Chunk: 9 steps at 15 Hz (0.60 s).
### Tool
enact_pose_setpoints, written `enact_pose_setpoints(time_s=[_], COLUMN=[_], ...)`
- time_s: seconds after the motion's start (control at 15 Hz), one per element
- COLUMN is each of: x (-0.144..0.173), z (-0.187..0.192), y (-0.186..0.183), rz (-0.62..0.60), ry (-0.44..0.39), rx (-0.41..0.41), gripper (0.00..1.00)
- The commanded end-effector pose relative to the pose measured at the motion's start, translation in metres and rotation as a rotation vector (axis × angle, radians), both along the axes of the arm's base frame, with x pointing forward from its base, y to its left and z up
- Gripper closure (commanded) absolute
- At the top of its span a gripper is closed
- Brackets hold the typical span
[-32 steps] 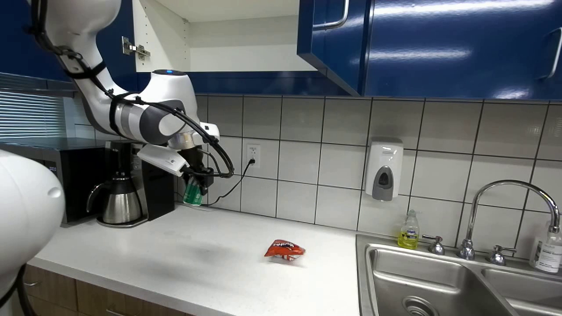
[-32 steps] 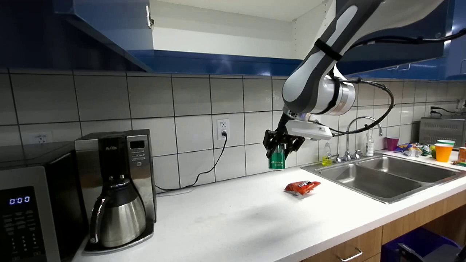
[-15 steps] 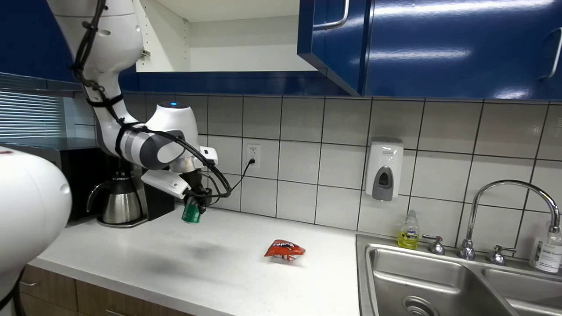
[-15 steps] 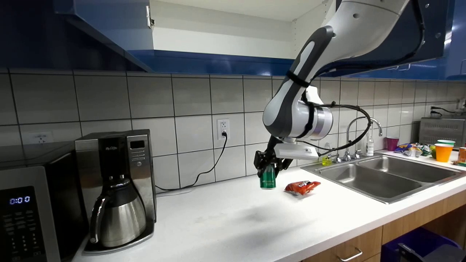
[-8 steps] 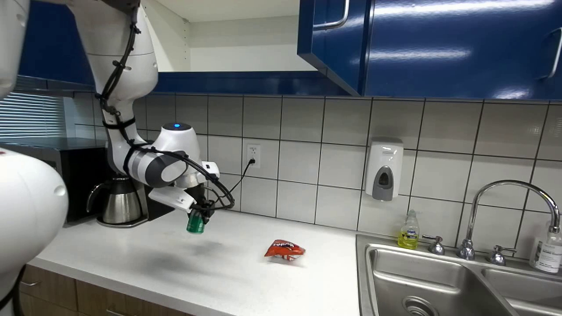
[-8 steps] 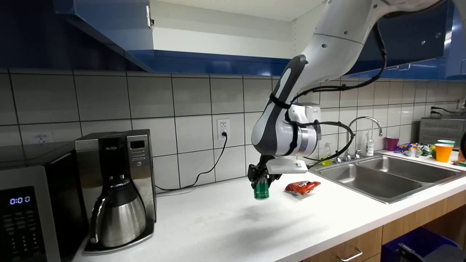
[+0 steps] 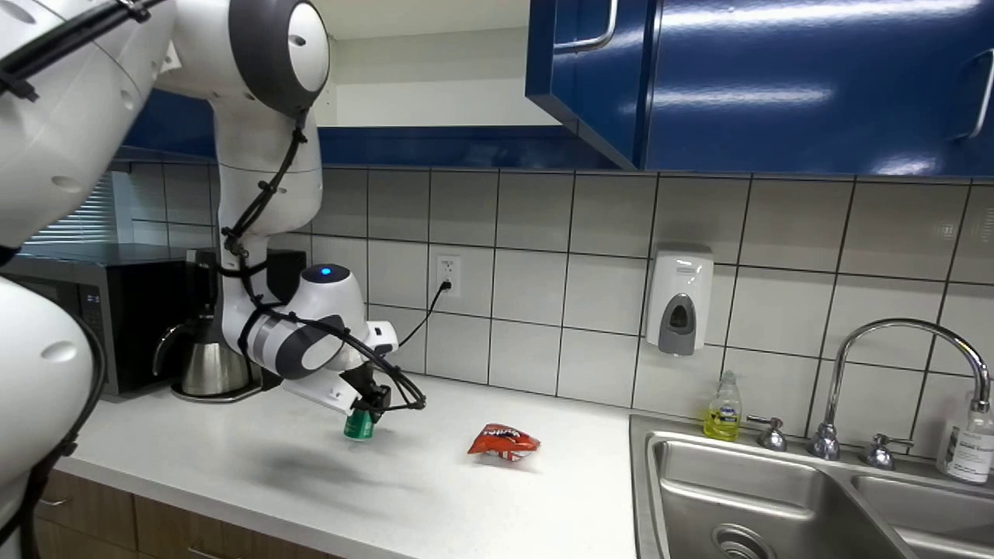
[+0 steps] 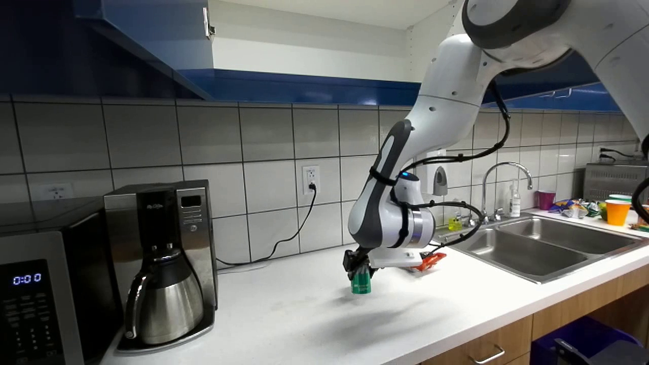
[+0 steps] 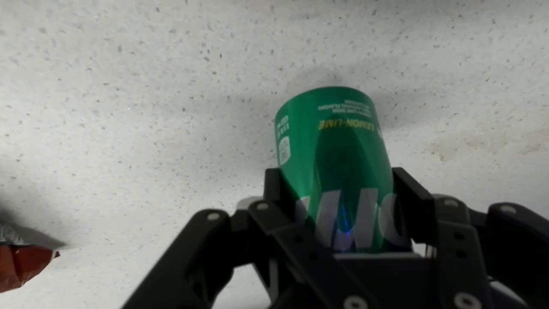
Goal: Remove the can from the cupboard
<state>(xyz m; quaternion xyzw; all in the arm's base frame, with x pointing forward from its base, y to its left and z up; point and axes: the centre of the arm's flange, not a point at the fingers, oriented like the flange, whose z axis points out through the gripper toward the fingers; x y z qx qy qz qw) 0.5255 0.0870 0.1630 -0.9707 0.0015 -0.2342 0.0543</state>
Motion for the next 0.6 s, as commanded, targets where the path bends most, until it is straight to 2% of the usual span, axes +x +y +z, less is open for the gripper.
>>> enact_pose_setpoints(time_s=[0.0, 0.53], x=[0.012, 0.023], z=[-0.023, -0.025], y=[-0.009, -0.011], rz=[0.038, 0.084], ry=[-0.045, -0.113], rx=[-0.006, -0.030], gripper=[0.61, 0.61])
